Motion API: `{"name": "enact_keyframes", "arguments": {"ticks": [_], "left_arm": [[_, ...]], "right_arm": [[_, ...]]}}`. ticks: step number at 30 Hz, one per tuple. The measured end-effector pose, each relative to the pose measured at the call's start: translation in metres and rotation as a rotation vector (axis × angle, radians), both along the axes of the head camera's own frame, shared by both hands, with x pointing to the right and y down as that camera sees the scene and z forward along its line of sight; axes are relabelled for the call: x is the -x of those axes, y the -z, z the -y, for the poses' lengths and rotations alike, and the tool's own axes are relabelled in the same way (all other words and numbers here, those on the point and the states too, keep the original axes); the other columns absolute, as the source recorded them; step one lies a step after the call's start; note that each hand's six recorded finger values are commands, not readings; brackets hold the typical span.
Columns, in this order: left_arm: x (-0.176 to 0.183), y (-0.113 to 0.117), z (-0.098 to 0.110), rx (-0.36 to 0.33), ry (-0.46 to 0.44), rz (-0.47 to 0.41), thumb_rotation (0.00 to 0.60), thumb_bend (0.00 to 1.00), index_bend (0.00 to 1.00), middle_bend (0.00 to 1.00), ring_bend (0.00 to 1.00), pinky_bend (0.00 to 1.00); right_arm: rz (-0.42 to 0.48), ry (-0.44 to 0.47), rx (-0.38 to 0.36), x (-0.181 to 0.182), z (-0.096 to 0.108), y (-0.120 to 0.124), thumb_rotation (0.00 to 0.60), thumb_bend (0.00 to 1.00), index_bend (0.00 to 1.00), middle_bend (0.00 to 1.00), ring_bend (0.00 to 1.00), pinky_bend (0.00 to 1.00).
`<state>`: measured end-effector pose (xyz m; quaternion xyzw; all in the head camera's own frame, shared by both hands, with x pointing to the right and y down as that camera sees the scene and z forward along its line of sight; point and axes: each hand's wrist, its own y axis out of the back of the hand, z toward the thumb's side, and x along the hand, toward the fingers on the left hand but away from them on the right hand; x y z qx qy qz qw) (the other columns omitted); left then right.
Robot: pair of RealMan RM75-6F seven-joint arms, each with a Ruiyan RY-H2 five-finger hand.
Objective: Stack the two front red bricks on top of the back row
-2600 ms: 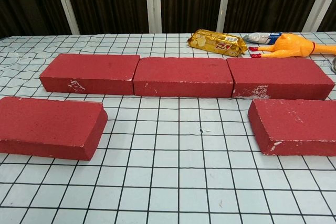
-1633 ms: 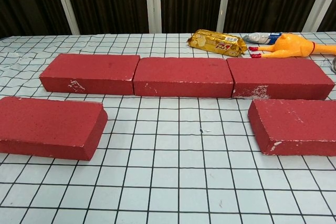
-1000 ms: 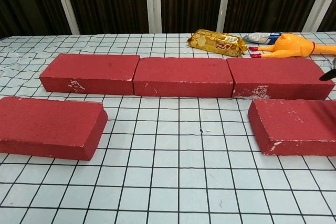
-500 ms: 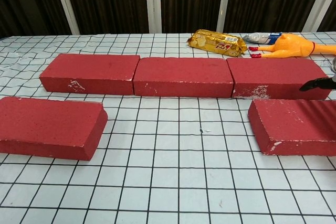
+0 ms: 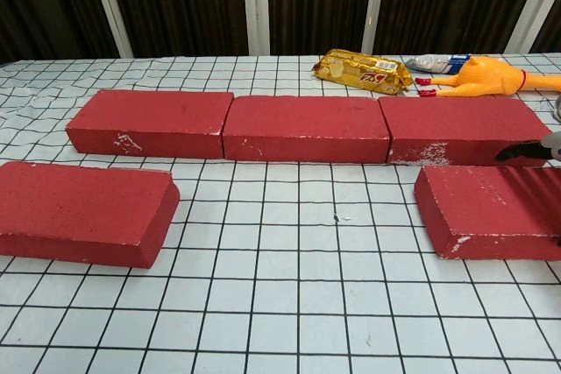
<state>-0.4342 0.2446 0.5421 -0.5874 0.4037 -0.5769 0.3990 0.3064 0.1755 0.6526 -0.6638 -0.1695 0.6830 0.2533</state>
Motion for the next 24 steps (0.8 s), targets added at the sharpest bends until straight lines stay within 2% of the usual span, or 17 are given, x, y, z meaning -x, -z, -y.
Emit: {"name": "enact_keyframes", "arguments": {"ticks": [13, 24], "left_arm": [[-0.0002, -0.0008, 0.0003, 0.000, 0.001, -0.001, 0.600, 0.00, 0.11, 0.00, 0.00, 0.03], [-0.0009, -0.0008, 0.0001, 0.001, 0.002, -0.009, 0.600, 0.00, 0.11, 0.00, 0.00, 0.03]], "right_arm": [[-0.034, 0.003, 0.014, -0.0023, 0.0031, -0.0016, 0.600, 0.19, 0.00, 0.01, 0.00, 0.00], [-0.051, -0.005, 0.001, -0.0031, 0.0053, -0.0031, 0.600, 0.19, 0.04, 0.13, 0.09, 0.00]]}}
